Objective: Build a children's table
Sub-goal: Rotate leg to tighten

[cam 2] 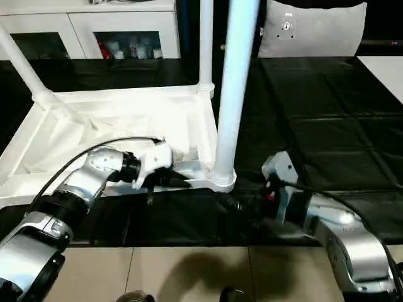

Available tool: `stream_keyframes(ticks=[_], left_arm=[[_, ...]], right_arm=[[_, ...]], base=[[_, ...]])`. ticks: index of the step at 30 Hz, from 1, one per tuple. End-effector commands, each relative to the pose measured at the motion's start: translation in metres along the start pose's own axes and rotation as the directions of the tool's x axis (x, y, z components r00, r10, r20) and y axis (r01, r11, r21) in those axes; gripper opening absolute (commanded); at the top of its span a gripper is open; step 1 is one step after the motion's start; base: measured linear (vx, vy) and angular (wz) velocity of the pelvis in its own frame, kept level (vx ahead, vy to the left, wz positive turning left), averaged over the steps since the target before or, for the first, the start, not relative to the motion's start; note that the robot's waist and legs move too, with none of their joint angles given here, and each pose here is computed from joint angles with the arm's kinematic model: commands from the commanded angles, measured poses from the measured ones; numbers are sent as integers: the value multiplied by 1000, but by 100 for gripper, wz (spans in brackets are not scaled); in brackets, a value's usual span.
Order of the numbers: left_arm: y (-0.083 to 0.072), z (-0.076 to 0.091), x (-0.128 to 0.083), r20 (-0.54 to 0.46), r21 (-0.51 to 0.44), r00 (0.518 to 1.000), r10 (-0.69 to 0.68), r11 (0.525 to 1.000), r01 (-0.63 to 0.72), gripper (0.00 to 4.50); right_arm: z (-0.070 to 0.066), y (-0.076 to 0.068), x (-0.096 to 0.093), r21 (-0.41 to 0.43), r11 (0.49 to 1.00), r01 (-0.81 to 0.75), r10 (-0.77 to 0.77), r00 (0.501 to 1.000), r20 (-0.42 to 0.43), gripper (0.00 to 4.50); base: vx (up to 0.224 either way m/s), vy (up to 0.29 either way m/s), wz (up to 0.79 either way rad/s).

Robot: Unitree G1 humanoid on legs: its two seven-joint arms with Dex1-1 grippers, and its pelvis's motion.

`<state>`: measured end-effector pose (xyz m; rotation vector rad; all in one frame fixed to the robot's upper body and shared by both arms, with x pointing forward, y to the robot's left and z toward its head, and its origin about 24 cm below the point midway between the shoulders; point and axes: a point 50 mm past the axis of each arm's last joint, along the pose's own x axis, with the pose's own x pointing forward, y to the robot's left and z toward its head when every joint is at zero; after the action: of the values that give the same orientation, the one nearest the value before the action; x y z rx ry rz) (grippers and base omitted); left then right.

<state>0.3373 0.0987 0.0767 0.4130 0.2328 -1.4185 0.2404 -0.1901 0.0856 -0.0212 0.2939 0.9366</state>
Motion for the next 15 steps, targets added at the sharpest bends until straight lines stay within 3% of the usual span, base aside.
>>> stream_keyframes(ticks=[1, 9, 14, 15], left_arm=[[2, 8, -6, 52, 4, 999, 10, 1000, -10, 65], [0, 4, -18, 96, -67, 989, 116, 992, -110, 111], [-12, 0, -33, 163, -208, 939, 303, 941, -267, 156], [-22, 0, -33, 204, -263, 904, 376, 910, -320, 156]], right_arm=[[2, 3, 0, 3, 1000, 16, -16, 1000, 13, 450], [-1, 14, 7, 30, 998, 49, -50, 998, 28, 450], [-6, 20, 9, 47, 993, 104, -106, 994, 33, 450], [-9, 22, 12, 60, 987, 148, -150, 988, 32, 450]], base=[[0, 0, 0], [0, 0, 0], [0, 0, 0], [0, 0, 0]])
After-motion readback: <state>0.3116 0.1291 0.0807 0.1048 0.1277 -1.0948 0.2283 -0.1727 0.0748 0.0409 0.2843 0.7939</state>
